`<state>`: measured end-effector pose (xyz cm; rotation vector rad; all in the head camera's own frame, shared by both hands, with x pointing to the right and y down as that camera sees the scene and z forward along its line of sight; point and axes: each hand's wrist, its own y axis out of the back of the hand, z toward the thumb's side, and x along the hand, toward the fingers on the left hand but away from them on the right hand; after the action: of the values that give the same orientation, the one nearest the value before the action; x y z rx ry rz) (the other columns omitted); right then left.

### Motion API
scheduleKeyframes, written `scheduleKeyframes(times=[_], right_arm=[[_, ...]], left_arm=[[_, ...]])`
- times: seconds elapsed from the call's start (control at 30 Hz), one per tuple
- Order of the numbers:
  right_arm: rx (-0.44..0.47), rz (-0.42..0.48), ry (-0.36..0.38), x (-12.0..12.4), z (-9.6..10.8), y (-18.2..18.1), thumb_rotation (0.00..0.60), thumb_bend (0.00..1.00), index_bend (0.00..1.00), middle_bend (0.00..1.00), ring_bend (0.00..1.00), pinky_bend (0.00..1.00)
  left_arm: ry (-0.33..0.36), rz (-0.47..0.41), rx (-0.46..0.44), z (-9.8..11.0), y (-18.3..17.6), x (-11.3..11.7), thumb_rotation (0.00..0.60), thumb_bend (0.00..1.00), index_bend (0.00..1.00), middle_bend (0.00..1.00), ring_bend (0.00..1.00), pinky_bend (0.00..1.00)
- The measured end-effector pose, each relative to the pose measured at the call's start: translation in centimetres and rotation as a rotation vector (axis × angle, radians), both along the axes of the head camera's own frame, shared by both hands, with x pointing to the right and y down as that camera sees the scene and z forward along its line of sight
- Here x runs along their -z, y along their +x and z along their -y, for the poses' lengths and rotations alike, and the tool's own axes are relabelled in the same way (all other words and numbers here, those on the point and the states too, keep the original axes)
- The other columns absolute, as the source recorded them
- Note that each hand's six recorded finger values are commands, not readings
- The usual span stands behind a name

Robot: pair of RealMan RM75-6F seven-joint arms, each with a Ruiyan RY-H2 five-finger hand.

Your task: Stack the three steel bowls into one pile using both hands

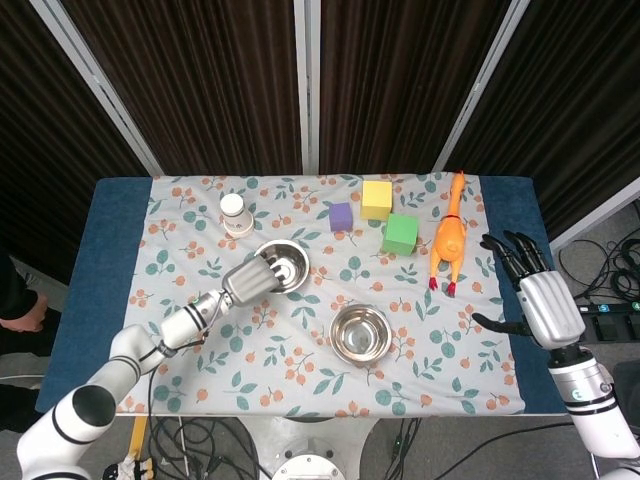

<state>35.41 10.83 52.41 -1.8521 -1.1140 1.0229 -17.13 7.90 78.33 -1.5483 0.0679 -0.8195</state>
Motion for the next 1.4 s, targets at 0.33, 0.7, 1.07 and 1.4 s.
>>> scheduleKeyframes(times=[0.33,0.7,1.07,1.4], right_arm=[[-0.012,-0.004,0.009,-0.2,0.1,0.3,0.600,0.00,0.02,0.18,0.00,0.00],[-0.004,-0.035,-0.010,-0.7,0.0,0.5,0.600,0.00,0.02,0.18,0.00,0.00],[-0.002,-0.037,-0.014,-0.8,-0.1,0.3,0.600,0.00,0.02,0.18,0.00,0.00],[0.002,-0.014,-0.004,-0.4,0.2,0.0,0.600,0.00,0.02,0.18,0.00,0.00]], left_arm=[[0.042,0.023,-0.055,-0.9,0.2,-0.5,0.600,0.35,0.63,0.65,0.55,0.65],[0.033,-0.023,-0.037,-1.0,0.5,-0.2,0.600,0.37,0.67,0.70,0.60,0.70],[0.037,-0.062,-0.013,-0.8,-0.1,0.6,0.600,0.37,0.68,0.70,0.60,0.70],[0.075,-0.208,-0.010,-1.2,0.6,3.6,0.600,0.37,0.69,0.71,0.60,0.70]])
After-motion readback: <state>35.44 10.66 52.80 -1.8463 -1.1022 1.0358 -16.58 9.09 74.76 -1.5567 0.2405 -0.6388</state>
